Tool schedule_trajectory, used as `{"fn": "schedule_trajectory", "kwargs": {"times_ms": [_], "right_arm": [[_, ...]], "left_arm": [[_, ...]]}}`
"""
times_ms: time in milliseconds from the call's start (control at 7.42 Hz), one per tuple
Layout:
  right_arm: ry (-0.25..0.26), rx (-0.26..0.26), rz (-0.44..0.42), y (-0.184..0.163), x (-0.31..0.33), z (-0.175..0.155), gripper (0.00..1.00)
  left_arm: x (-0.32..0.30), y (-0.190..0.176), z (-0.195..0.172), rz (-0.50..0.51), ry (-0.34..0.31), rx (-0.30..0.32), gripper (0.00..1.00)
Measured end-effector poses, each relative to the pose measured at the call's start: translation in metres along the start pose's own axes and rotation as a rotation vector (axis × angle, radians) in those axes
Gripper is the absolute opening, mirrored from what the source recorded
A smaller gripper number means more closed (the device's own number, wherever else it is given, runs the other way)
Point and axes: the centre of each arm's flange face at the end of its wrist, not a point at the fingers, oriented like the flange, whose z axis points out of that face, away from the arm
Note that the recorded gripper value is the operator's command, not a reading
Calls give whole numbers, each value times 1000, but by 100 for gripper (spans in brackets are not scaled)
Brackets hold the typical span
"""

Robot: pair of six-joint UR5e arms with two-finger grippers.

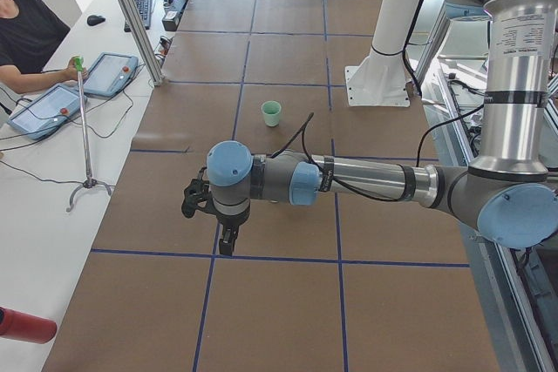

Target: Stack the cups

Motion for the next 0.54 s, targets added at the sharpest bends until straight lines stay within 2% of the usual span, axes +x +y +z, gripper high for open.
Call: {"fn": "schedule_trajectory", "kwargs": {"times_ms": [270,539], "right_arm": [[0,0,0,0,0,0,100],[0,0,0,0,0,0,100]], "left_arm": [[29,-3,-15,-18,-1,31,100],[84,1,-2,-80,18,5,100]]}}
